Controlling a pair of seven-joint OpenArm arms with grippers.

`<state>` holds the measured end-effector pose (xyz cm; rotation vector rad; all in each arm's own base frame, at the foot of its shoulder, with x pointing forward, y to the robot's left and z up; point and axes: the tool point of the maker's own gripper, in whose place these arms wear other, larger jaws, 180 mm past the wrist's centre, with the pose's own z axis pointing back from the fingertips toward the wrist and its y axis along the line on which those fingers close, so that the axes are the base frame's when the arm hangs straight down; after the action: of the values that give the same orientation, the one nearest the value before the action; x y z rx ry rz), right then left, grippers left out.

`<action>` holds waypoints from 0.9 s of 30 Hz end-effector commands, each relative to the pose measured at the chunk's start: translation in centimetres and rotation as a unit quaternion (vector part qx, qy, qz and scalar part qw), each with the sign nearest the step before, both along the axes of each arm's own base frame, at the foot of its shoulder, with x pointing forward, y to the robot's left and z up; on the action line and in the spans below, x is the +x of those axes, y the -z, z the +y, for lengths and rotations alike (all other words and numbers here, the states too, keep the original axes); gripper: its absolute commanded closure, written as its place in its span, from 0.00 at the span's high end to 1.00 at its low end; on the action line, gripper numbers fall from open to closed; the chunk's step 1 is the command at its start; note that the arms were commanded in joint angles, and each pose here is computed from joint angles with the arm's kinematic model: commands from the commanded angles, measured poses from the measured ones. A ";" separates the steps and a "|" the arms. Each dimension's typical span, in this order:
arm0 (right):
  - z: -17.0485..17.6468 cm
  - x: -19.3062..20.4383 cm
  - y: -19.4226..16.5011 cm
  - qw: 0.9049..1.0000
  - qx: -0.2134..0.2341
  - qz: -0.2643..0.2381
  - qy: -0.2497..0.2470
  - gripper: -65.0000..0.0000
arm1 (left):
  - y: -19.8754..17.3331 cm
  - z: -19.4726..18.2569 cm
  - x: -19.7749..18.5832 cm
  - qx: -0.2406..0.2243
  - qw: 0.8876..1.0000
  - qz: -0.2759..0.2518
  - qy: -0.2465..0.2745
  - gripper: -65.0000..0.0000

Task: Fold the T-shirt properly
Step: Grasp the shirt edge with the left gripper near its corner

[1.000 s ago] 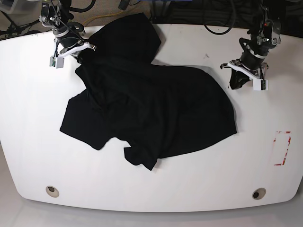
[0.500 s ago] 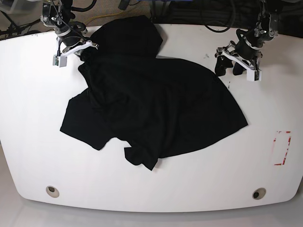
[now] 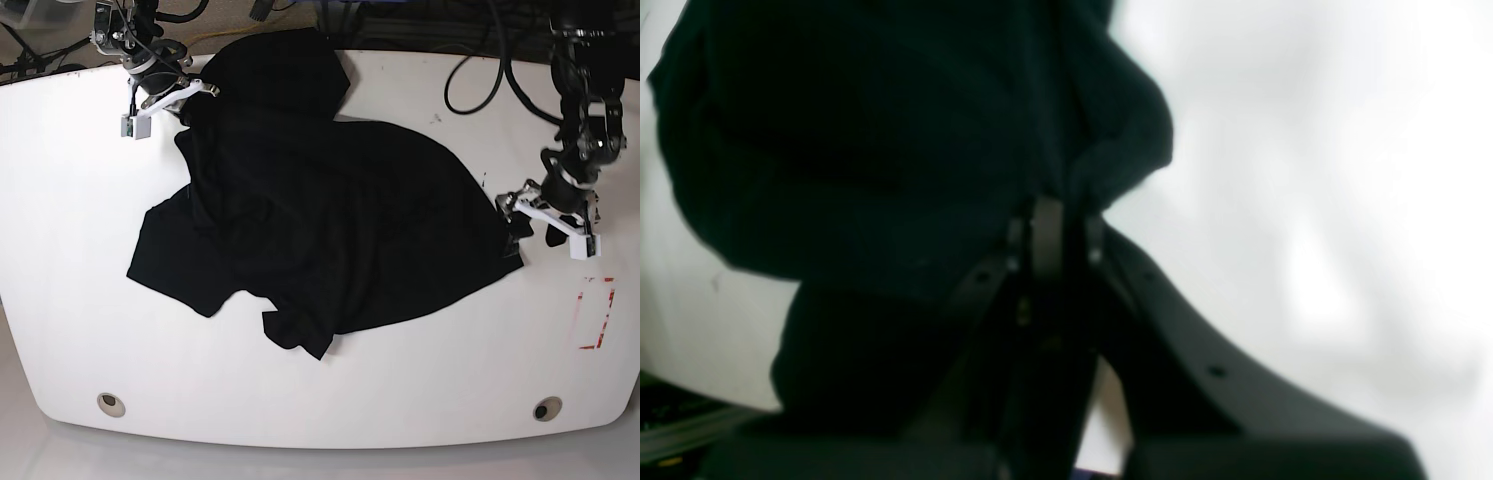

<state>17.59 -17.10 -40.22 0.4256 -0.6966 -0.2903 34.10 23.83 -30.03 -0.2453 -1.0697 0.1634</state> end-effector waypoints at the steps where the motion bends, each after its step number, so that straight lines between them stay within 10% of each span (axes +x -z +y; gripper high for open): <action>1: 0.1 0.5 -0.9 1.000 0.002 -0.019 -0.003 0.00 | -0.2 1.9 1.7 -0.002 1.000 0.003 -0.017 0.86; 16: 0.0 0.5 -0.9 1.000 0.003 -0.020 -0.001 0.00 | 5.8 6.6 5.4 -0.058 0.993 0.080 -0.060 0.85; 27: 0.0 0.5 -0.9 1.000 0.004 -0.021 0.000 0.00 | 8.4 1.6 7.2 -0.051 0.991 0.119 0.032 0.85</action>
<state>17.63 -16.99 -40.18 0.4299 -0.7001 -0.2942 40.61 24.71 -39.24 -0.3601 -0.8070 0.1932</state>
